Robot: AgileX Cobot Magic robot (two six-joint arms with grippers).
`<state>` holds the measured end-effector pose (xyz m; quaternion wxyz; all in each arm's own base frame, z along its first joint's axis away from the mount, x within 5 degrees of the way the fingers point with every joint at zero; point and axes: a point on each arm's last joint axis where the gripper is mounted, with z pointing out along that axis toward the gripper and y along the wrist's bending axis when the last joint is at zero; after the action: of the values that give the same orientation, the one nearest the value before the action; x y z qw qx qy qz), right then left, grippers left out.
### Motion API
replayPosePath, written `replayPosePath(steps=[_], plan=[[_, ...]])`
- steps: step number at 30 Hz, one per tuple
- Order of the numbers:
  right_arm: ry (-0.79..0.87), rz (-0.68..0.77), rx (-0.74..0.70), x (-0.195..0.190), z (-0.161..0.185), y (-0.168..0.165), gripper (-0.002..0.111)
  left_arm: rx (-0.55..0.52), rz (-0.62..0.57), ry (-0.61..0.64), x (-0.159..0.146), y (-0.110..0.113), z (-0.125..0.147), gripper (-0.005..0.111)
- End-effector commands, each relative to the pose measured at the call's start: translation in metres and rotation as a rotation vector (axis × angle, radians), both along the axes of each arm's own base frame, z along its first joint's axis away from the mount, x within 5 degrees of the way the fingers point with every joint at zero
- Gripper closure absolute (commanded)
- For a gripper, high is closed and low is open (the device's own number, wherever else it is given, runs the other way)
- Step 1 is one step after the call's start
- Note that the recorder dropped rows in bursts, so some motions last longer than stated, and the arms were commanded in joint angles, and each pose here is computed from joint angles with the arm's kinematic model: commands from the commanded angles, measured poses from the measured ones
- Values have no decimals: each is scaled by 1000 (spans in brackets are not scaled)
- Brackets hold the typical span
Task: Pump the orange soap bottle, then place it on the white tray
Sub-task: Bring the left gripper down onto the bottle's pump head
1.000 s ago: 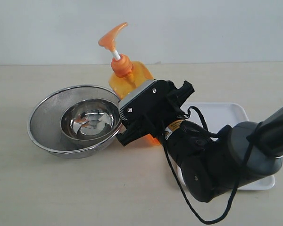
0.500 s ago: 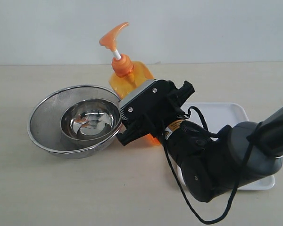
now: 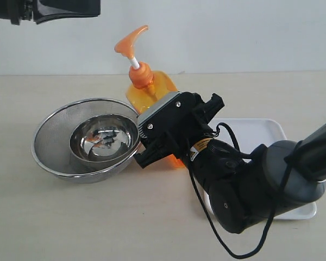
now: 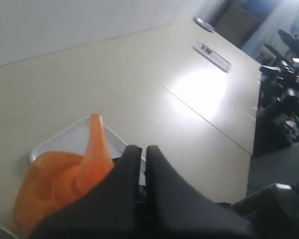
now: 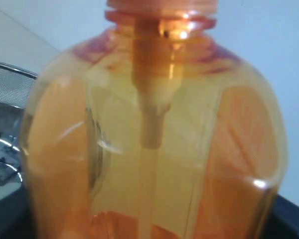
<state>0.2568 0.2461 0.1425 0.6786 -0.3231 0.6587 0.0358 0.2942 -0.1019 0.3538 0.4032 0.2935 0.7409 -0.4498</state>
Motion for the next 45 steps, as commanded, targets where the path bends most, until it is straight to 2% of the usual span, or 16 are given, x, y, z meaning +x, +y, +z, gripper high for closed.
replayPosePath(steps=[1, 5, 9, 17, 29, 45], plan=[[-28, -5, 14, 2, 8, 0, 107, 108, -151, -56, 6, -24, 9, 102], [-28, -5, 14, 2, 8, 0, 107, 192, -143, -42, 18, -39, 15, 102], [-22, -4, 11, 2, 8, 0, 107, 210, -163, -53, 25, -49, 17, 102], [-21, -1, 9, 2, 7, 0, 107, 235, -168, -39, 38, -71, 0, 102], [-18, 0, 8, 2, 7, 0, 107, 307, -64, -75, 55, -67, -12, 102], [-20, -2, 5, 2, 7, 0, 107, 514, 31, -38, 58, -51, -21, 102]])
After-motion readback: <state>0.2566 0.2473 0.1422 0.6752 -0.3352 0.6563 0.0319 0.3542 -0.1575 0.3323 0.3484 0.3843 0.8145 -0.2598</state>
